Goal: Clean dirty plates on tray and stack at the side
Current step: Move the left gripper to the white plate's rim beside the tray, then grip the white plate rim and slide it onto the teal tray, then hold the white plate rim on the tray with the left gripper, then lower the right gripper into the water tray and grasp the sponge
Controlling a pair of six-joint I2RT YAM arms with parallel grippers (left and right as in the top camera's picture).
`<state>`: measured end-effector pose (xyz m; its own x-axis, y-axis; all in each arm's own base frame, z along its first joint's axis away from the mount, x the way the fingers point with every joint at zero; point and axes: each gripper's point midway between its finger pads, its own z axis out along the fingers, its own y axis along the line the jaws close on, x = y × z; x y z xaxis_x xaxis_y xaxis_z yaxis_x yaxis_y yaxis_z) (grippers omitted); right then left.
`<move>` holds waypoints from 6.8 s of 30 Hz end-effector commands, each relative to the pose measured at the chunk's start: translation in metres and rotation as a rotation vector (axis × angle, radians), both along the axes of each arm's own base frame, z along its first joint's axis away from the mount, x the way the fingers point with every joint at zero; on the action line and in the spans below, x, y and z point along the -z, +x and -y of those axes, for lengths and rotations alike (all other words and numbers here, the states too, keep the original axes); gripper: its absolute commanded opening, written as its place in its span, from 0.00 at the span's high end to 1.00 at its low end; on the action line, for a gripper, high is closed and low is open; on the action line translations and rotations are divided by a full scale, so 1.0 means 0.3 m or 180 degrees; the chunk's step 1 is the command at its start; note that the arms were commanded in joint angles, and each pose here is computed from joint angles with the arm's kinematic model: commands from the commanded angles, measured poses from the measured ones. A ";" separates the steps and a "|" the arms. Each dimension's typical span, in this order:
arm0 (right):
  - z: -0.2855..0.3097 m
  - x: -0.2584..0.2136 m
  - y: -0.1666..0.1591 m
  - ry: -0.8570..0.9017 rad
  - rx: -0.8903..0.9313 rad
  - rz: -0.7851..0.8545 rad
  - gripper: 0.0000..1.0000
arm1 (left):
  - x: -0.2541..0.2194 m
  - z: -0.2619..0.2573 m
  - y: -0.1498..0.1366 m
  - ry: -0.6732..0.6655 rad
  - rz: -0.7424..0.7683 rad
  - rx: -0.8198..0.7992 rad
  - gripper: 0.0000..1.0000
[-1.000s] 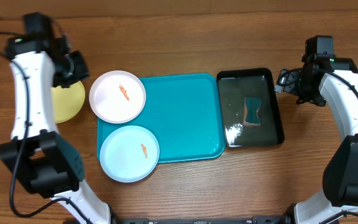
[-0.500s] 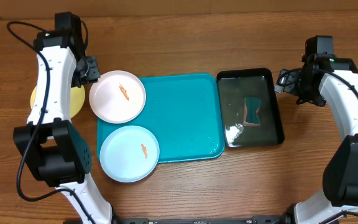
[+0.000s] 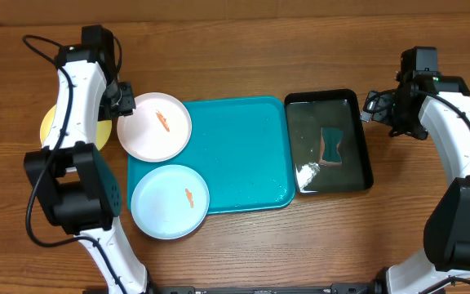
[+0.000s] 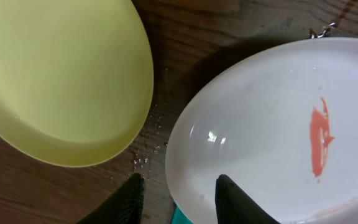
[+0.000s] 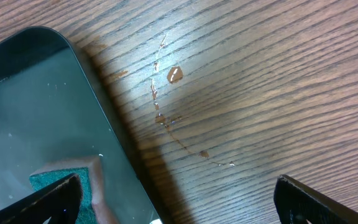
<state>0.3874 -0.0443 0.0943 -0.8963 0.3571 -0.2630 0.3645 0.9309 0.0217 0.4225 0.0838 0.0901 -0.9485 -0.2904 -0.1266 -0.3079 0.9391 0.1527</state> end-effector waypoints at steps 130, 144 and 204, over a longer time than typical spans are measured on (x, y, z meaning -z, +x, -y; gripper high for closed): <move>-0.002 -0.025 0.013 0.0008 0.0006 0.0077 0.00 | 0.049 0.775 -0.170 -0.0661 -0.0490 0.1019 0.90; -0.002 -0.025 0.013 0.0008 0.0006 0.0077 0.00 | -0.103 0.813 -0.222 -0.0191 -0.0131 0.1061 0.92; -0.072 -0.031 0.036 0.0389 -0.0094 0.0182 0.00 | 0.165 0.763 -0.186 -0.1033 0.0153 0.0964 0.68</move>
